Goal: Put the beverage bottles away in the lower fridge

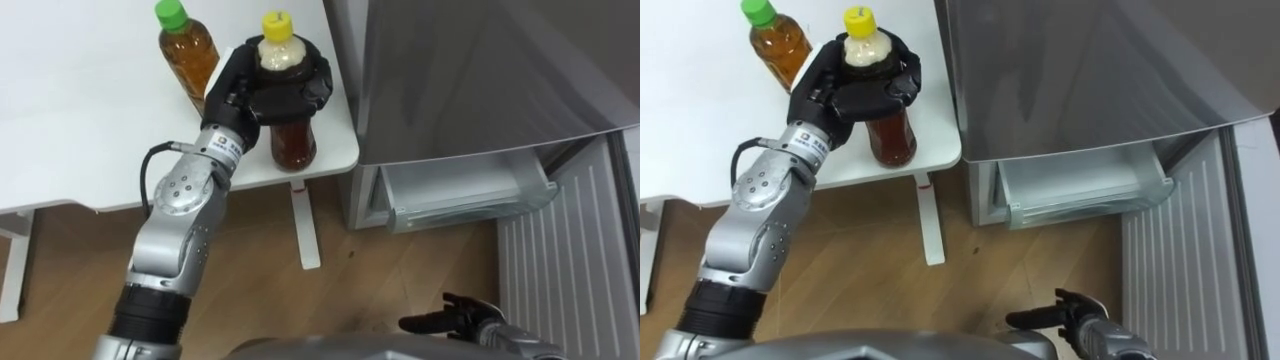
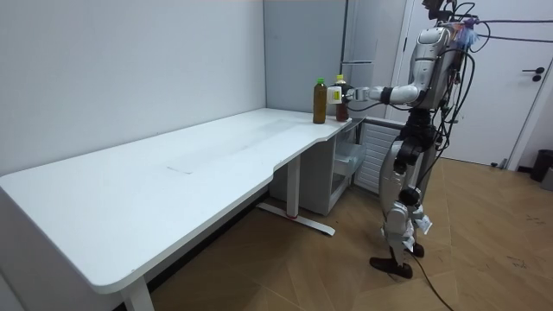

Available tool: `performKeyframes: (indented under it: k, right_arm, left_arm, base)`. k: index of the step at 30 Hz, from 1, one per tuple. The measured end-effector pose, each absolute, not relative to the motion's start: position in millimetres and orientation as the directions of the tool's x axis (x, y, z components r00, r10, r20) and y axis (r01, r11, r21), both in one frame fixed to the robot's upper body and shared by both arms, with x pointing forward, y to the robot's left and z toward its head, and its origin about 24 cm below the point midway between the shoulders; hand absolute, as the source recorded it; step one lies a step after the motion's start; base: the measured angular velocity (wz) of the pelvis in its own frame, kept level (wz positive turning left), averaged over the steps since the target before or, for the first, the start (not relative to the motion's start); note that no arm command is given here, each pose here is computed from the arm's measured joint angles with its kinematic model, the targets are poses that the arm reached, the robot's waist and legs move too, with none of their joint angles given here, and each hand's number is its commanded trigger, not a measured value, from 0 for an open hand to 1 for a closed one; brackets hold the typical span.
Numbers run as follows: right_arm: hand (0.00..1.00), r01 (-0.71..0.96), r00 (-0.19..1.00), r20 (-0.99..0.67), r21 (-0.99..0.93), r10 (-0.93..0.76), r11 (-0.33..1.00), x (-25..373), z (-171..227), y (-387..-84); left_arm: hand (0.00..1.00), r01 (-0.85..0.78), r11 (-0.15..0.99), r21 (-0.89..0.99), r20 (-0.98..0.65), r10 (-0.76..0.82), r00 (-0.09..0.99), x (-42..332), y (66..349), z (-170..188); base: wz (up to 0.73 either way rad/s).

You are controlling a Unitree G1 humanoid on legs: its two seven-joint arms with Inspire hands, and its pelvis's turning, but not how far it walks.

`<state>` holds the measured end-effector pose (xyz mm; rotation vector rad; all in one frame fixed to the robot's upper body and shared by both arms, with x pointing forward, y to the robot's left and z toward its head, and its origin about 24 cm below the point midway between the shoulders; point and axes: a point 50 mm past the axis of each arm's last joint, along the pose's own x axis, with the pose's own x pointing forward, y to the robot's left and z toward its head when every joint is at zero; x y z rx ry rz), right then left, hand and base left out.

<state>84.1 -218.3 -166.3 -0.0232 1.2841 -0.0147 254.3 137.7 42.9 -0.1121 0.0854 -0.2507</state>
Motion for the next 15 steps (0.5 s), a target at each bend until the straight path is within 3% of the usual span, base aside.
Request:
performKeyframes:
  k: [15]
  right_arm:
    - [0.0, -0.1, 0.307, -0.952, -0.033, -0.001, 0.994, 92.6, -165.0, -212.5]
  left_arm:
    - [1.0, 0.28, 0.954, -0.106, -0.06, -0.287, 0.956, 253.7, 136.4, 45.7]
  base:
    - [0.03]
